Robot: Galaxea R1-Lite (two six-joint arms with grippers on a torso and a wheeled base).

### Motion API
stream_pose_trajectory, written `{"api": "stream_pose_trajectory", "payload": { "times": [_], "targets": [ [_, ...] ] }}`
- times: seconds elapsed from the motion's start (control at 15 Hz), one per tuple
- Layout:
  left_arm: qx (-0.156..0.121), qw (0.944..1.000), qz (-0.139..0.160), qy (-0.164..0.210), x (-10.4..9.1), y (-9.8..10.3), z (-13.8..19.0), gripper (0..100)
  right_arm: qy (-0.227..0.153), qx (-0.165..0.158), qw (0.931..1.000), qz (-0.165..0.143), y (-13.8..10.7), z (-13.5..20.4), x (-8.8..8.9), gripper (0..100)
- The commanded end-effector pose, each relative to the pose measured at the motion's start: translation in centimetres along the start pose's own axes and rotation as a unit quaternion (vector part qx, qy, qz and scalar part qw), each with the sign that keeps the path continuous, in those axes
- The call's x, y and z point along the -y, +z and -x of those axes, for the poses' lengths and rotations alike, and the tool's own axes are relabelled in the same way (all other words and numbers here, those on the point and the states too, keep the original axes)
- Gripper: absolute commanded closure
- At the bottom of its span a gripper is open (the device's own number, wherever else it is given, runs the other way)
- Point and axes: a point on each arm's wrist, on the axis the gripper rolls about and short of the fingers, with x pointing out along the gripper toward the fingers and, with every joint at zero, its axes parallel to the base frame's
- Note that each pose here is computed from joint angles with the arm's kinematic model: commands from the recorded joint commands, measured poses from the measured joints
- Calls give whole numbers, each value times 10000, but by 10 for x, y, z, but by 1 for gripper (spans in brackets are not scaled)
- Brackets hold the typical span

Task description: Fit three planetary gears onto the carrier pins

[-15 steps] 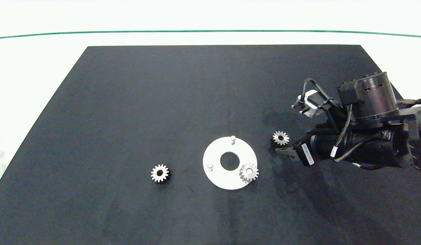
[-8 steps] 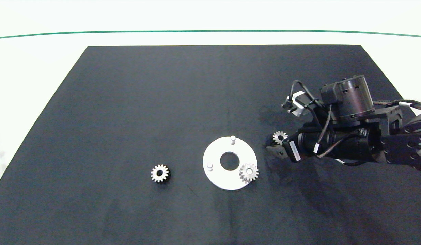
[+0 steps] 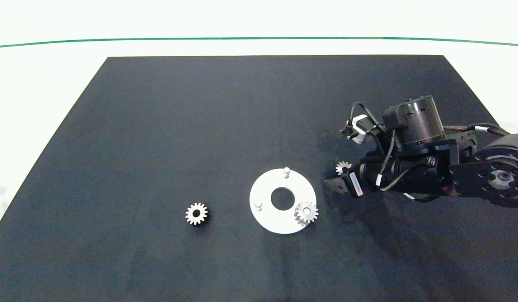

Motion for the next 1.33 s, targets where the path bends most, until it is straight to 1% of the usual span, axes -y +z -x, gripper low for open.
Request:
{"api": "stream_pose_trajectory", "payload": {
  "times": [0.07,0.33,1.33],
  "targets": [
    [-33,10000,-2,-8,0,-1,-1,0,-5,-42,10000,-1,0,-5,0,1],
    [-29,10000,-11,-23,0,-1,-1,0,-6,49,10000,-19,5,-4,2,9],
    [-2,10000,-16,-70,-1,0,0,0,32,-1,10000,-16,4,-9,1,39]
  ]
}}
